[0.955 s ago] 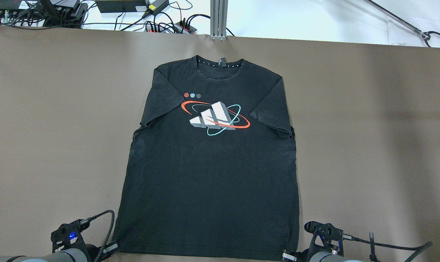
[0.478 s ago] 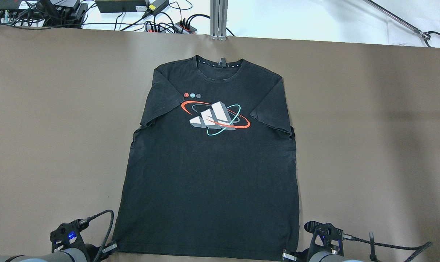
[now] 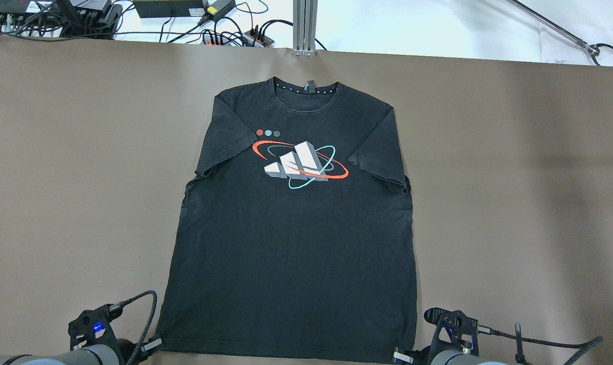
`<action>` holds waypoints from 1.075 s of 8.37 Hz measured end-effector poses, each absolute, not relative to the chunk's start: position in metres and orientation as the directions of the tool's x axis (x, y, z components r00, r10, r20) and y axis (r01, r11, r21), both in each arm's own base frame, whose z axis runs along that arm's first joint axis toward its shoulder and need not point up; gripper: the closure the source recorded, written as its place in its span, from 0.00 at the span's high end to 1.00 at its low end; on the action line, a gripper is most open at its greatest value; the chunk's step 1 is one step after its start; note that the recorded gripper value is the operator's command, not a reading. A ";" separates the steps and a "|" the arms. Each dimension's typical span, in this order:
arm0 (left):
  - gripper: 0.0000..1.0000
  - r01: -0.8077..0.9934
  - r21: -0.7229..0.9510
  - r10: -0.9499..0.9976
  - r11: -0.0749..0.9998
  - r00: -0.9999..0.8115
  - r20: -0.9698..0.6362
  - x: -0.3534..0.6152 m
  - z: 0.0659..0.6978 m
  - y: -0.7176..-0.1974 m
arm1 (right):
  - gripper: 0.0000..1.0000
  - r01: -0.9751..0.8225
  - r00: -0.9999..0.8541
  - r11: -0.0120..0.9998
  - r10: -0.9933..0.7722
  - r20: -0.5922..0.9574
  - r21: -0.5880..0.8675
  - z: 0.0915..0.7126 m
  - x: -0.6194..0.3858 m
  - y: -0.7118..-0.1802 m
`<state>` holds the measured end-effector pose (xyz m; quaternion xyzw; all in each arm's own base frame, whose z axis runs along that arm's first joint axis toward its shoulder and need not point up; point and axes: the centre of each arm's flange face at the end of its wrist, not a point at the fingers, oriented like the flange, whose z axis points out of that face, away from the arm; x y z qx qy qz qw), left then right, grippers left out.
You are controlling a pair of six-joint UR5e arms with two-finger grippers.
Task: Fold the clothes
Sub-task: 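Lift both hem corners and fold them toward the collar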
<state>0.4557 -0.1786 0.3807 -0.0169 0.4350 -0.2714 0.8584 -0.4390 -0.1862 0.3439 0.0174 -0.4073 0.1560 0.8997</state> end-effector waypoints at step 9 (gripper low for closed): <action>0.00 0.476 -0.338 -0.522 0.812 0.331 -0.786 0.376 0.318 -0.229 | 0.00 -0.311 0.524 0.940 0.290 0.801 -0.137 0.293 -0.409 -0.215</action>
